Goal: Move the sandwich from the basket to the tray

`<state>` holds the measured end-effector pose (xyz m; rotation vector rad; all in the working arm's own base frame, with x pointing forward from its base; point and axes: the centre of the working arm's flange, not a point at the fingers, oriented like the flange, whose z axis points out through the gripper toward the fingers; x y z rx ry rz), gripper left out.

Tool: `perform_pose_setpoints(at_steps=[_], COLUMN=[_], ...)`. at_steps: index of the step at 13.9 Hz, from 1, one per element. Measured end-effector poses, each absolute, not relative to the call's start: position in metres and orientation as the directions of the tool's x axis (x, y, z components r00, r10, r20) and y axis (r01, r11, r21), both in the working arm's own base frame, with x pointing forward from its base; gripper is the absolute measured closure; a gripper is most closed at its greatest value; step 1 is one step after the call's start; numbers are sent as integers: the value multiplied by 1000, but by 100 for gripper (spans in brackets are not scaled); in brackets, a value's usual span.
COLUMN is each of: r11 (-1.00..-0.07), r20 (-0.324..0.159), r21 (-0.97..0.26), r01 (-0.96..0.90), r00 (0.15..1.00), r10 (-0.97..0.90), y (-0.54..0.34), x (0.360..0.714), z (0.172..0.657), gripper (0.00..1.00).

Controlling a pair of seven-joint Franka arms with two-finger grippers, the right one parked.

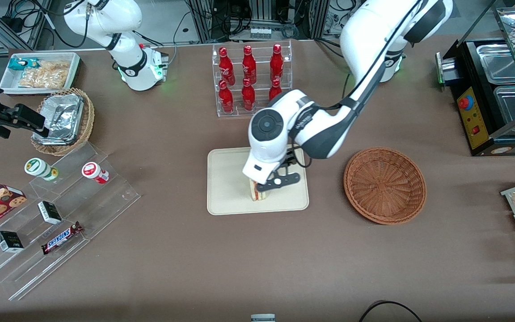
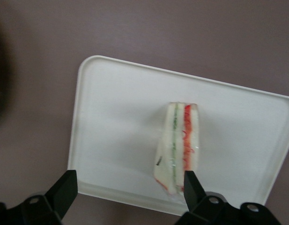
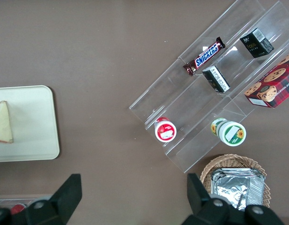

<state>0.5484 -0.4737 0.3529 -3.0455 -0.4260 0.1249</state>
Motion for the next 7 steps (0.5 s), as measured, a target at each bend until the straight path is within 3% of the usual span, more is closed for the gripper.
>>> perform_pose_setpoints(at_steps=[7], r11=[-935], r20=[-125], r21=[-191], r01=[299], r00=[937], r10=[325], y=[-358], x=[584], z=[367], gripper=[0])
